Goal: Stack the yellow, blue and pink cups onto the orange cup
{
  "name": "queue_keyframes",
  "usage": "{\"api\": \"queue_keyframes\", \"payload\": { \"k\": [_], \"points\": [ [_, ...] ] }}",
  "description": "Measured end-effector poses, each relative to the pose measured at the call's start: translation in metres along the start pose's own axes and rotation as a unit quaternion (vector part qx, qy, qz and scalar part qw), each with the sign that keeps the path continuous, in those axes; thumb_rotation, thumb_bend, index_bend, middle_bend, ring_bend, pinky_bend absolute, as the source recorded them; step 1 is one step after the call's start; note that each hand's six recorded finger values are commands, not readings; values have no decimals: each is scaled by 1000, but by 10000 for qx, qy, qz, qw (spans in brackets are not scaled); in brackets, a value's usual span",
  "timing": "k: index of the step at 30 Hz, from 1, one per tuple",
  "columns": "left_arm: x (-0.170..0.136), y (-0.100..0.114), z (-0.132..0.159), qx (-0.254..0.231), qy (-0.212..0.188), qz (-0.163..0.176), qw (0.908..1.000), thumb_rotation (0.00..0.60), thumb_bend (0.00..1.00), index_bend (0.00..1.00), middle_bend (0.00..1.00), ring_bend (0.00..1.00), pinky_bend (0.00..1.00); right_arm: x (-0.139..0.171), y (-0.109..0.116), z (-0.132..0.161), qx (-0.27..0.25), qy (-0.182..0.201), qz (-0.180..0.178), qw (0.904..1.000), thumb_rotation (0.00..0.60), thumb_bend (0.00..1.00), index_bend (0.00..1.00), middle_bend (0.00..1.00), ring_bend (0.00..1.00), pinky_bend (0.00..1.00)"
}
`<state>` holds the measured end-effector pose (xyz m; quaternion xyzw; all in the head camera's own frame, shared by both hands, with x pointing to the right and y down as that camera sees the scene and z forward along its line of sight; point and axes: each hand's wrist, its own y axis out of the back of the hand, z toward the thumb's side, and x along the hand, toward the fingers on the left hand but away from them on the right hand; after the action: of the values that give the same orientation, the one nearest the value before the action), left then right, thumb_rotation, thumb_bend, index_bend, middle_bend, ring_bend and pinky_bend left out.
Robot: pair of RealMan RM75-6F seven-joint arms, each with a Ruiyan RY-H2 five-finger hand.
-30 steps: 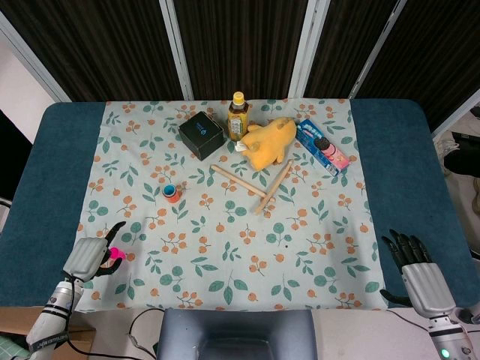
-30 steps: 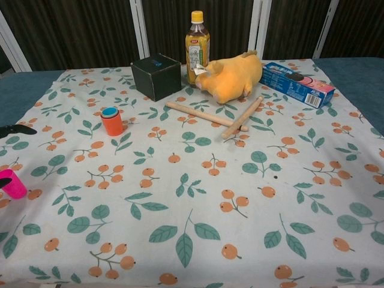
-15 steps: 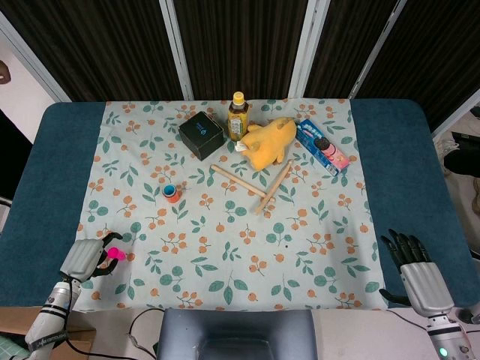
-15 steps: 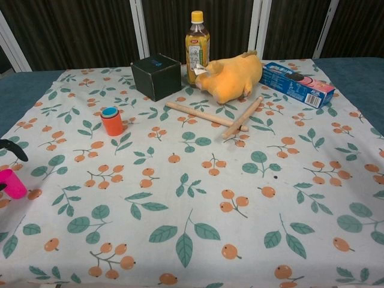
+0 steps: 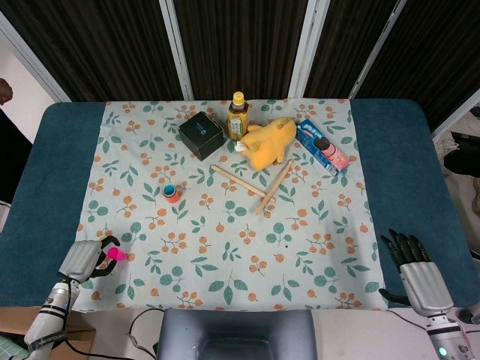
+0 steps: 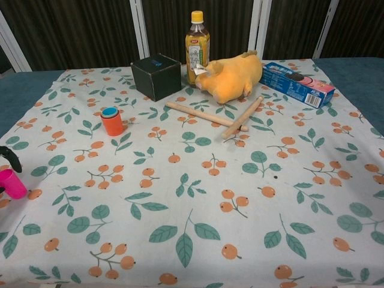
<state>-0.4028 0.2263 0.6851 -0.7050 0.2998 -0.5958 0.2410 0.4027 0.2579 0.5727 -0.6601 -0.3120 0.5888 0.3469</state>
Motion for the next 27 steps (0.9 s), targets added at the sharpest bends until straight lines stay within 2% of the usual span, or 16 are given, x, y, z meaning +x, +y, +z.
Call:
{"api": "queue_keyframes", "payload": {
  "k": [16, 22, 27],
  "points": [
    [2, 3, -5, -12, 60, 71, 10000, 600, 353, 495, 1000, 1000, 1000, 0, -1, 1, 8, 3, 1, 10000, 600, 107, 0, 0, 0, 0],
    [11, 26, 0, 30, 7, 411, 9991, 600, 353, 511, 1000, 1000, 1000, 0, 0, 1, 0, 4, -14, 10000, 600, 107, 0, 0, 0, 0],
    [27, 63, 26, 49, -224, 873, 9959, 600, 353, 519, 1000, 1000, 1000, 1, 1, 0, -7, -5, -25, 10000, 600, 107, 0, 0, 0, 0]
  ]
}}
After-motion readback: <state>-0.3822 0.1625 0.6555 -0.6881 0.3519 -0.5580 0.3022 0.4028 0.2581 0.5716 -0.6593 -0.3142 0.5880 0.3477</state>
